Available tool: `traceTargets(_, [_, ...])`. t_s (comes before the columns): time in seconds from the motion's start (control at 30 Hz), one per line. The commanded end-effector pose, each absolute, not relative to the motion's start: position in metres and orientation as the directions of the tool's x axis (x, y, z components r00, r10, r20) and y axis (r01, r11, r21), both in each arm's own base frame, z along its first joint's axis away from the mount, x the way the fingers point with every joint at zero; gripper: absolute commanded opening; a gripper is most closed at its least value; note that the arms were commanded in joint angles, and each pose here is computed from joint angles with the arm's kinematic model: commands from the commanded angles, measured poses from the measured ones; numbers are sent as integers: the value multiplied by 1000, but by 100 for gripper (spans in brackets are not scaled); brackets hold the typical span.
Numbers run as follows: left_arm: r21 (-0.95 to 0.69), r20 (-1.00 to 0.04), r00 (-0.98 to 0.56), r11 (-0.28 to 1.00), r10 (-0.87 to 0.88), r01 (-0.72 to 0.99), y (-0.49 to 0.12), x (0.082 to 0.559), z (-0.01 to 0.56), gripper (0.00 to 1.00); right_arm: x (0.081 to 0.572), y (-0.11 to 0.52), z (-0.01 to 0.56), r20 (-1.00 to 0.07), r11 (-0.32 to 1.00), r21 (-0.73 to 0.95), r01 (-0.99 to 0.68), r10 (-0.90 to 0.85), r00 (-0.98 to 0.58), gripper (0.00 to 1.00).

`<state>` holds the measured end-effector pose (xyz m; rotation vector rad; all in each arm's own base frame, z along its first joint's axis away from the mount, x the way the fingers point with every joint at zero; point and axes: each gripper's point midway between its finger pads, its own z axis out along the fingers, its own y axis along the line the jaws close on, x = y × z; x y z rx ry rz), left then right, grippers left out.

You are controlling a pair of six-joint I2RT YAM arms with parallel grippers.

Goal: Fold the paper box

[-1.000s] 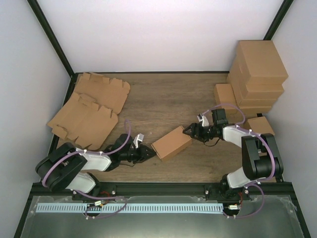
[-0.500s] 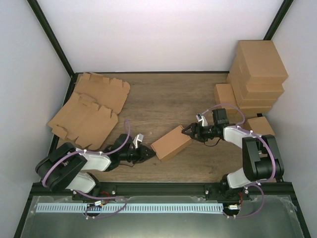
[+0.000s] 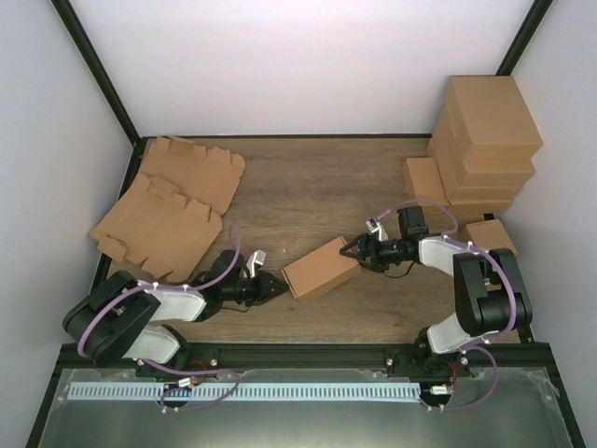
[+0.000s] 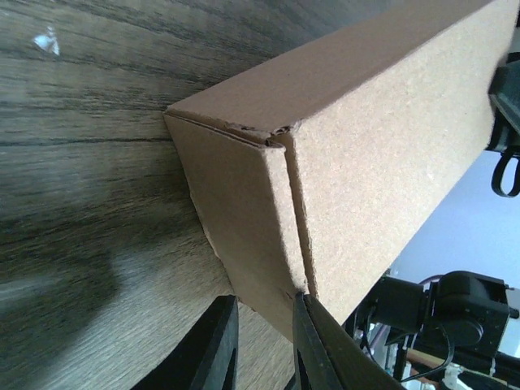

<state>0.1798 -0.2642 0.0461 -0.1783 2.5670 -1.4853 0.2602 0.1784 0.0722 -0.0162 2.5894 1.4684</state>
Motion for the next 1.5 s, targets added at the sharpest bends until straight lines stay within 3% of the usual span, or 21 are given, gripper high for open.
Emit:
traceTargets(0.0, [-794, -43, -977, 600, -210, -94, -240, 170, 12, 21, 259, 189, 94, -149, 415, 902, -119, 39, -988, 75])
traceTargets(0.27, [-792, -71, -980, 608, -186, -58, -242, 181, 17, 24, 234, 190, 96, -99, 366, 927, -76, 44, -994, 65])
traceTargets(0.43, [-818, -147, -980, 574, -135, 44, -258, 195, 45, 45, 230, 189, 102, -110, 370, 925, -83, 54, -992, 61])
traceTargets(0.57, [-841, -226, -967, 525, -116, 134, -271, 209, 79, 55, 236, 187, 112, -129, 385, 920, -79, 107, -986, 60])
traceTargets(0.73, [-826, -367, -917, 509, -157, 244, -271, 226, 135, 75, 259, 178, 137, -178, 415, 908, -56, 263, -948, 59])
traceTargets(0.83, [-768, -461, -868, 574, -186, 285, -258, 236, 164, 82, 275, 166, 155, -205, 427, 904, -15, 404, -892, 51])
traceTargets(1.0, [-706, -569, -796, 620, -208, 342, -241, 239, 206, 85, 296, 124, 176, -202, 395, 907, 142, 708, -677, 43])
traceTargets(1.17, [-708, -575, -791, 613, -211, 351, -239, 234, 209, 86, 307, 72, 205, -162, 232, 957, 172, 925, -344, 50])
traceTargets(1.33, [-732, -551, -811, 580, -197, 357, -244, 229, 201, 86, 324, 27, 231, -99, 107, 982, 157, 994, -53, 52])
traceTargets(1.47, [-737, -547, -816, 570, -185, 364, -246, 225, 199, 86, 341, 7, 238, -50, 42, 994, 97, 995, 84, 50])
